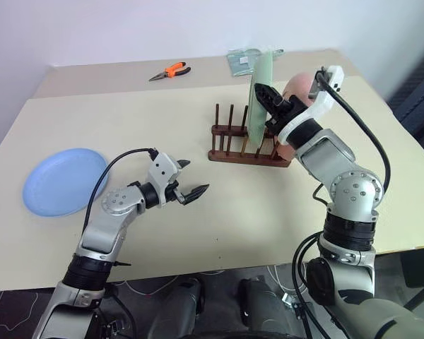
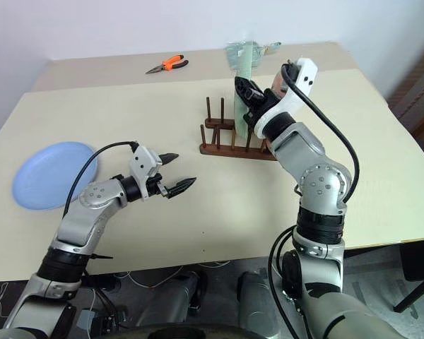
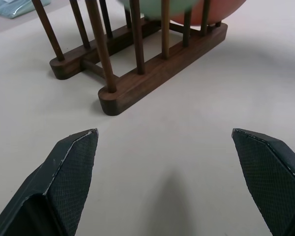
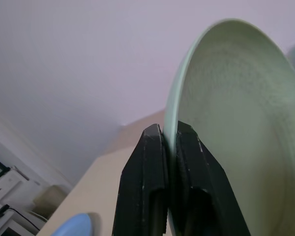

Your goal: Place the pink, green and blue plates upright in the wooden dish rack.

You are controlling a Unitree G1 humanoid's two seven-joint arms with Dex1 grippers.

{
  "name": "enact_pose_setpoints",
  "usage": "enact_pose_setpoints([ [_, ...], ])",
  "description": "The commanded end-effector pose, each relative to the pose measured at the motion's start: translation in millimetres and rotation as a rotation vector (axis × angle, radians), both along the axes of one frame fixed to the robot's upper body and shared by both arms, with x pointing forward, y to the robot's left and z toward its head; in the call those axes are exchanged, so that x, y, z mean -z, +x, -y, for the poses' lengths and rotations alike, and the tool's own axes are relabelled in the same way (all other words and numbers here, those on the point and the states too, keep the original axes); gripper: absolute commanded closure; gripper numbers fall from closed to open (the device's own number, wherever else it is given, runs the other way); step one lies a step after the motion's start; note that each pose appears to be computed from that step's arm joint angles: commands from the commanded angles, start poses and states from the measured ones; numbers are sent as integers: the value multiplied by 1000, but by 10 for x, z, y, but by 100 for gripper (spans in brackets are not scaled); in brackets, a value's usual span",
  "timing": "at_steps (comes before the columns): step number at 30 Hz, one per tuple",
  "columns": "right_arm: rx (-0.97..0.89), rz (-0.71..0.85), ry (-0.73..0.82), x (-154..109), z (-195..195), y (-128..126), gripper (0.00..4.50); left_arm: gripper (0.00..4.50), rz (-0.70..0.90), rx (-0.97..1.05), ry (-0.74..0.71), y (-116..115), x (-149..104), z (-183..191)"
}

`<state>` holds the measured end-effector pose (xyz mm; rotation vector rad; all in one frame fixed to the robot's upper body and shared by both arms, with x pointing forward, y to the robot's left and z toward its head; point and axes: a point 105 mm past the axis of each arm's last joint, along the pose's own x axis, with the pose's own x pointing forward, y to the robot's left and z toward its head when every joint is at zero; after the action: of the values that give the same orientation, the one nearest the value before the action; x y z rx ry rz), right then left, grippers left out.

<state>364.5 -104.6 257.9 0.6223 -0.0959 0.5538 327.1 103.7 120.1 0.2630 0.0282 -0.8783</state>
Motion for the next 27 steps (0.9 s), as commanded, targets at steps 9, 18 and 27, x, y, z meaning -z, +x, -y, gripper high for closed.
enact_pose_setpoints([
  [9, 161, 464, -489, -586, 104, -117, 103, 0, -14, -26, -64, -11, -130, -80],
  [18, -130, 810, -981, -452, -274, -637, 3, 0, 149, -742, -92, 436, -460, -1273],
  [27, -285, 783, -1076, 145, -618, -560, 3, 0, 150, -1621, -212, -125, -617, -2787],
])
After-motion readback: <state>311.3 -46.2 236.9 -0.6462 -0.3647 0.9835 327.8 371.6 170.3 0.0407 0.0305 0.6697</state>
